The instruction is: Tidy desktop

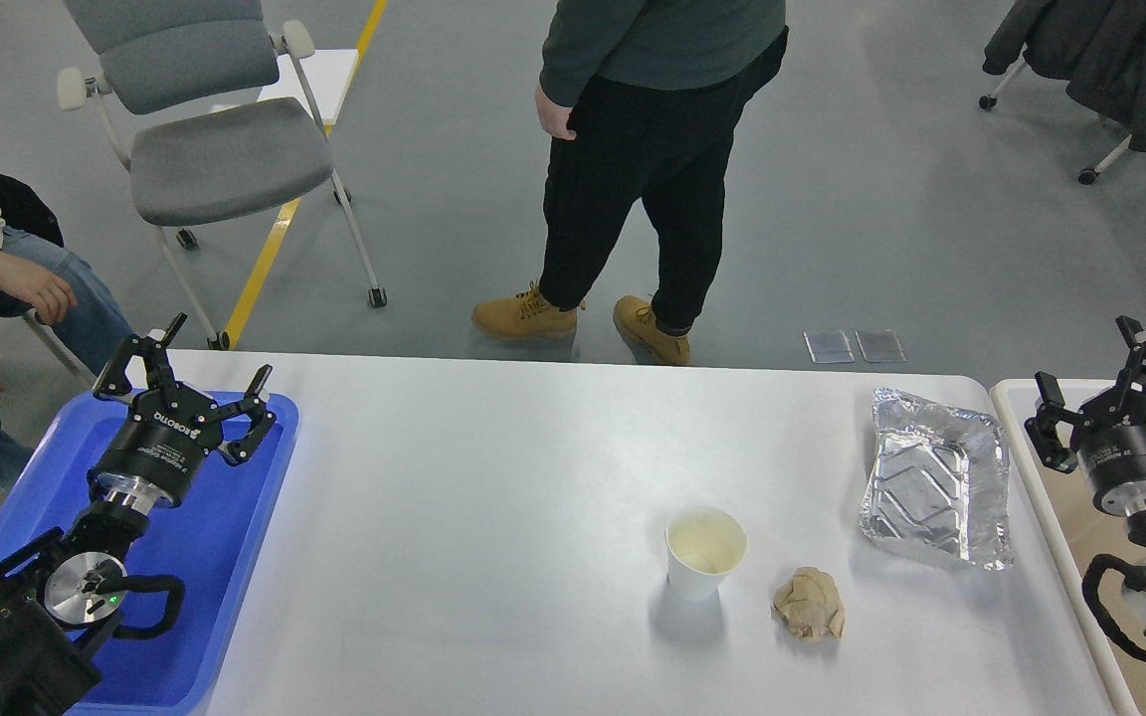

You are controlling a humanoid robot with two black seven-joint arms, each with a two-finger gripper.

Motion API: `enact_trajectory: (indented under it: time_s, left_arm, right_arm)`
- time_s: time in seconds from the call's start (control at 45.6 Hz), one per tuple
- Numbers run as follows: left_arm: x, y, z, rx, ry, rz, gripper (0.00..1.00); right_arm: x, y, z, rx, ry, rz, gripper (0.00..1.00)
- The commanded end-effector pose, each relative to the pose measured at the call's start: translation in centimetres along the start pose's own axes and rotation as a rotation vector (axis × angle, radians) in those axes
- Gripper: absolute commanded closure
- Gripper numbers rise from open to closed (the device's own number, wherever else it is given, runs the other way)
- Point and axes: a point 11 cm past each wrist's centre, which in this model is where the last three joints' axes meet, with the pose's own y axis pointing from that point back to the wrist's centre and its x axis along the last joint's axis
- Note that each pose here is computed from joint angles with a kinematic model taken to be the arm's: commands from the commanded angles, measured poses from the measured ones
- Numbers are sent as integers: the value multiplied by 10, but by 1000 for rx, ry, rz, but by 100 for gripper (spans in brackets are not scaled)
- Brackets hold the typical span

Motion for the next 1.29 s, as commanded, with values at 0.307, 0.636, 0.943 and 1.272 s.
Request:
enact_trajectory:
  time_s: [0.307,0.636,0.943,1.272]
  left_arm:
    - [0,0,0,0,0,0,1]
    - [0,-1,0,-1,0,-1,1]
    - [0,0,0,-2,1,0,1]
    - [0,0,0,-2,1,0,1]
  right_arm:
    - [23,-32,-96,110,186,-42,0]
    - [24,-52,-208,127,558,-150,0]
    - [-30,-66,-314,114,890,-324,0]
    - [-105,-82,-316,-354,1565,-570,0]
